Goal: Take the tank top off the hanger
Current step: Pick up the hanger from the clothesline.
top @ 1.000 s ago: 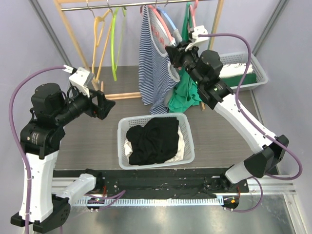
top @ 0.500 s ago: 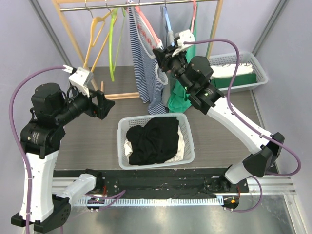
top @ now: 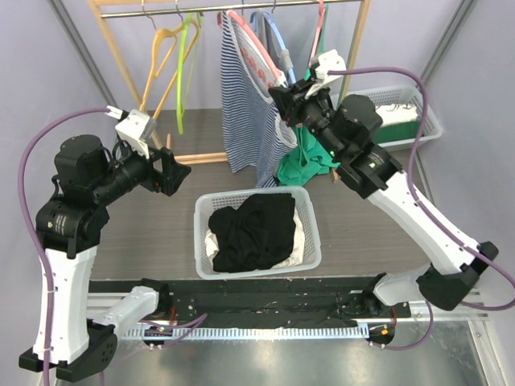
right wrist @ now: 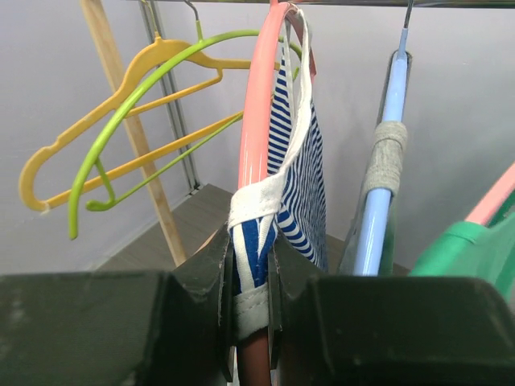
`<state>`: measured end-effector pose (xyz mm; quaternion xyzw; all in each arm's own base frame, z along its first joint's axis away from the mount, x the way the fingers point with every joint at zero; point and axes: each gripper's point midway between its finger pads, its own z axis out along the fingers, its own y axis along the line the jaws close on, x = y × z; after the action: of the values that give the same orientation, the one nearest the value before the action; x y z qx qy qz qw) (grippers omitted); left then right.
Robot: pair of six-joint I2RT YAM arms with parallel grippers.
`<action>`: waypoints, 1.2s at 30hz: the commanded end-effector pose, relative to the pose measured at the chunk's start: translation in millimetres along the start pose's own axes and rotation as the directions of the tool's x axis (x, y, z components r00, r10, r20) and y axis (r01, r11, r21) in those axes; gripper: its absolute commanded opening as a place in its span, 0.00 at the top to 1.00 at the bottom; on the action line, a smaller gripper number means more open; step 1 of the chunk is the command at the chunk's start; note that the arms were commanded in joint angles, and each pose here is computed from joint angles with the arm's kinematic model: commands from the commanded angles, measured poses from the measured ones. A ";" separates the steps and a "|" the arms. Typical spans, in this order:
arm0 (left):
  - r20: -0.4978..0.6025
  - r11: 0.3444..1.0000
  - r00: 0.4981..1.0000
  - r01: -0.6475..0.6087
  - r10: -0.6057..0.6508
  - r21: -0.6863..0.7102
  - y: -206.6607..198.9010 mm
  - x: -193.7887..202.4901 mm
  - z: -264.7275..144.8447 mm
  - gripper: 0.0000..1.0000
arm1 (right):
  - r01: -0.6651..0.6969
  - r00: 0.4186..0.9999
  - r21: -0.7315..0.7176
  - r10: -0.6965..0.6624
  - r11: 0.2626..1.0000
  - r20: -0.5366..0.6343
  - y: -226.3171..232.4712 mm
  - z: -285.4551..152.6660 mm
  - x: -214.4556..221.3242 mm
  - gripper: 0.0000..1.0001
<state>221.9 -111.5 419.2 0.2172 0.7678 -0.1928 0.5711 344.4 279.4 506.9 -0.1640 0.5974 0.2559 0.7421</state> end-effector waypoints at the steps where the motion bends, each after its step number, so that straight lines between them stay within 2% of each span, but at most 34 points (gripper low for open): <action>1: 0.033 1.000 0.999 -0.002 0.002 0.015 -3.0 -11.7 -2.4 0.18 | -0.051 0.997 -0.055 0.054 0.997 0.063 9.2 -31.0 -38.3 0.99; 5: 0.038 1.000 0.999 -0.004 0.004 0.010 -3.0 -13.3 -4.8 0.18 | -0.074 0.995 -0.084 0.079 0.994 0.055 12.8 -51.8 -40.6 0.99; 16: 0.055 1.000 0.998 -0.010 0.009 0.026 -6.6 -18.5 -7.0 0.18 | -0.069 0.947 -0.322 0.164 0.944 0.277 45.0 -140.6 -182.2 0.99; 23: 0.050 1.000 0.999 -0.008 0.007 0.024 -6.5 -15.3 -7.9 0.18 | -0.056 0.922 -0.392 0.199 0.918 0.334 53.2 -176.5 -215.4 0.99; 29: 0.054 0.999 0.999 -0.009 0.008 0.031 -8.1 -16.0 -8.8 0.18 | -0.065 0.922 -0.402 0.209 0.913 0.325 52.4 -198.3 -221.7 0.99; 36: 0.057 0.999 0.998 -0.013 0.010 0.046 -11.9 -15.2 -11.7 0.18 | -0.124 0.965 -0.348 0.194 0.929 0.176 44.5 -192.5 -161.9 0.99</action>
<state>218.4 -114.8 425.0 0.2216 0.7614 -0.2042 0.5740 131.3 175.2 641.9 -0.2176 0.4537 0.4276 0.7510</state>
